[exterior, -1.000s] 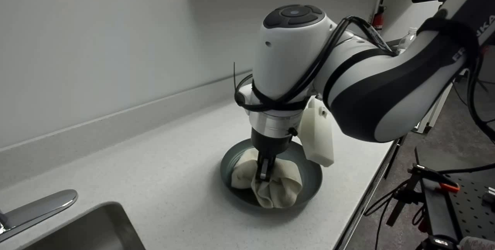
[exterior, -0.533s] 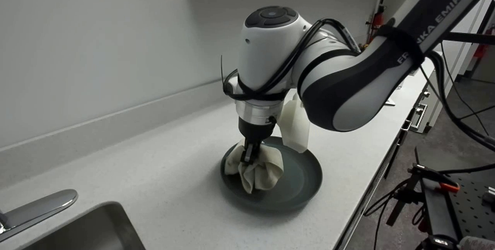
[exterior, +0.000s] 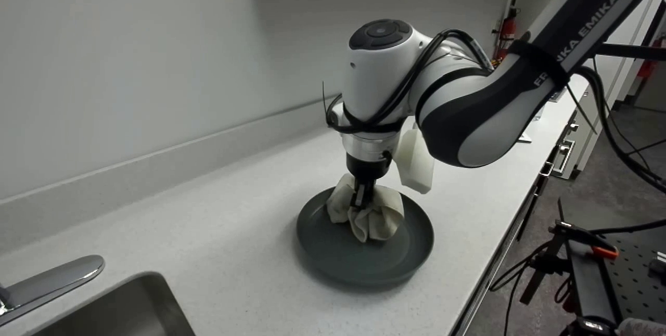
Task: Use the towel to wipe the plate
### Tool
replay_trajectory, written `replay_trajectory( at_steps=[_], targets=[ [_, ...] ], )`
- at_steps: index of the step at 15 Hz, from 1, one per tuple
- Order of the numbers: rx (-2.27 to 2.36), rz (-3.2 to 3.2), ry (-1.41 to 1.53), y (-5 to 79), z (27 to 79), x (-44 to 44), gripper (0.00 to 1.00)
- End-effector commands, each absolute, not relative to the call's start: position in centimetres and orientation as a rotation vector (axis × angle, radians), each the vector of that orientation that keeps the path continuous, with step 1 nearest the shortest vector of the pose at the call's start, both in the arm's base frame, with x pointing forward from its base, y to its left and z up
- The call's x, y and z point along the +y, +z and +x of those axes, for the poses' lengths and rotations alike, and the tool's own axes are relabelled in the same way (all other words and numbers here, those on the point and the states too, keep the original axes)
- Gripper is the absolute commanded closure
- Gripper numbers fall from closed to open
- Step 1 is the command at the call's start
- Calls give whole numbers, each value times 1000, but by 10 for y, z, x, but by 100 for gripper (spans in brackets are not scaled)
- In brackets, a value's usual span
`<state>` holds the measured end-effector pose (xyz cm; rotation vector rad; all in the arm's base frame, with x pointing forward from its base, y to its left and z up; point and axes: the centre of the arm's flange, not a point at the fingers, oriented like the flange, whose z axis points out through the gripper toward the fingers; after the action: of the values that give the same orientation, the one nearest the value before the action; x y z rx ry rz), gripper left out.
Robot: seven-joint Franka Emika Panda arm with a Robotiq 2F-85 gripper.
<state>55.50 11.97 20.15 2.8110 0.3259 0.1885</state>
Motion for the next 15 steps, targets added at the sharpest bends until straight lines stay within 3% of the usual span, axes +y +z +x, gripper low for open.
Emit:
replay_trajectory(
  at_steps=[1, 5, 15],
  targets=[
    [331, 2797, 86, 210, 514, 113, 97],
    [379, 2818, 39, 205, 499, 131, 97],
    [419, 2917, 215, 216, 554, 195, 97]
  ],
)
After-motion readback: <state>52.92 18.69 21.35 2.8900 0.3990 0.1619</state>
